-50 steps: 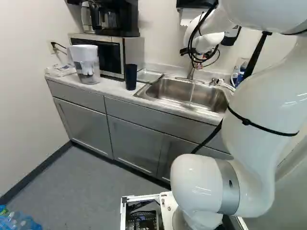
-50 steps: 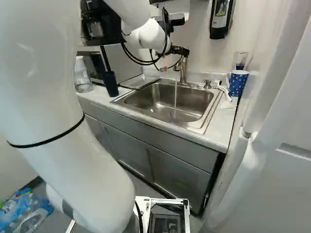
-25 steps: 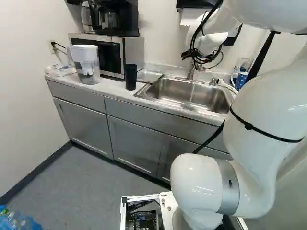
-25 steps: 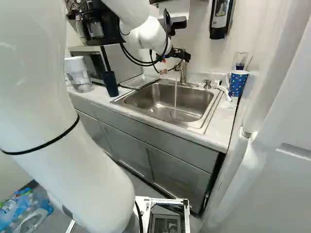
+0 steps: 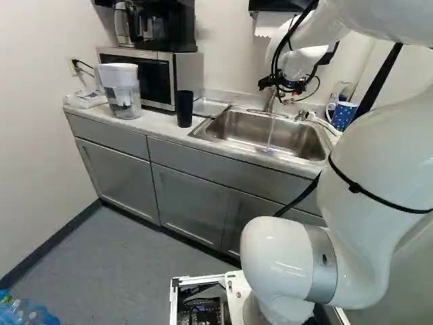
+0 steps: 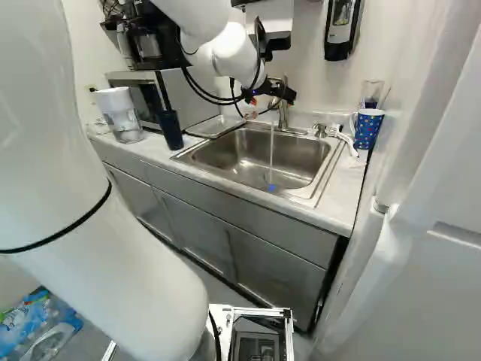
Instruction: Rinse the cup and place it in the tray
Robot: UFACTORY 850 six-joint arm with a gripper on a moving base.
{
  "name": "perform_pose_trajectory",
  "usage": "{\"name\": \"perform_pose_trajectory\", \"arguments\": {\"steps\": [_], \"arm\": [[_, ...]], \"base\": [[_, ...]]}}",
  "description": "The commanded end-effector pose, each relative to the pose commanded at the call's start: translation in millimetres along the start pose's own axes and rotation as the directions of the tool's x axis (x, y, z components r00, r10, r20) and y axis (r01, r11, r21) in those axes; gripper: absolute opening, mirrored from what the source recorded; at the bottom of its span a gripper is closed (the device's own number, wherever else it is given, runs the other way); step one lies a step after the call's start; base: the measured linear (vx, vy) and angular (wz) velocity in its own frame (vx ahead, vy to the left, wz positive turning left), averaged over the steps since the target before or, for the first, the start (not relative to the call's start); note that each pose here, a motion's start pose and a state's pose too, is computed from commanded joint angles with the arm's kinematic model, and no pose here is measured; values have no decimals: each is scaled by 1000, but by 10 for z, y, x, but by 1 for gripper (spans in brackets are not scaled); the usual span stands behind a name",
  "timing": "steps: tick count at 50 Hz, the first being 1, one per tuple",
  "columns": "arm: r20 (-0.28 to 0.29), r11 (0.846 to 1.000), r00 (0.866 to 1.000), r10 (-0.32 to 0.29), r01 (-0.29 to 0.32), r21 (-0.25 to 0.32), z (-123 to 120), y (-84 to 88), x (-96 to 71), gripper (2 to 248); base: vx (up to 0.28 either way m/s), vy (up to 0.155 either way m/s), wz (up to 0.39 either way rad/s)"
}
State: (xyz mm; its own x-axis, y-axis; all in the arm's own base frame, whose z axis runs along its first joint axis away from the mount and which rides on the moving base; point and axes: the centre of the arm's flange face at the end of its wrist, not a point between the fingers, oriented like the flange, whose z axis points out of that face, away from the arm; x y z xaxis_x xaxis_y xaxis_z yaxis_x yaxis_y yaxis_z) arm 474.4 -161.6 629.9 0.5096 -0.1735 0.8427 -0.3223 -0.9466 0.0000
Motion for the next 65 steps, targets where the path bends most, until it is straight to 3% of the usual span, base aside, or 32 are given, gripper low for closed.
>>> {"name": "perform_pose_trajectory", "arguments": {"steps": [23,46,65], "arm": [[95,1000,995,7,-6,-10,-195,57,-218,247],[192,1000,981,17,-13,-20,-379,107,-429,247],[207,1000,978,19,-15,-23,-433,121,-480,247]], "base": [[0,0,0],[0,0,0],[0,0,0]]}}
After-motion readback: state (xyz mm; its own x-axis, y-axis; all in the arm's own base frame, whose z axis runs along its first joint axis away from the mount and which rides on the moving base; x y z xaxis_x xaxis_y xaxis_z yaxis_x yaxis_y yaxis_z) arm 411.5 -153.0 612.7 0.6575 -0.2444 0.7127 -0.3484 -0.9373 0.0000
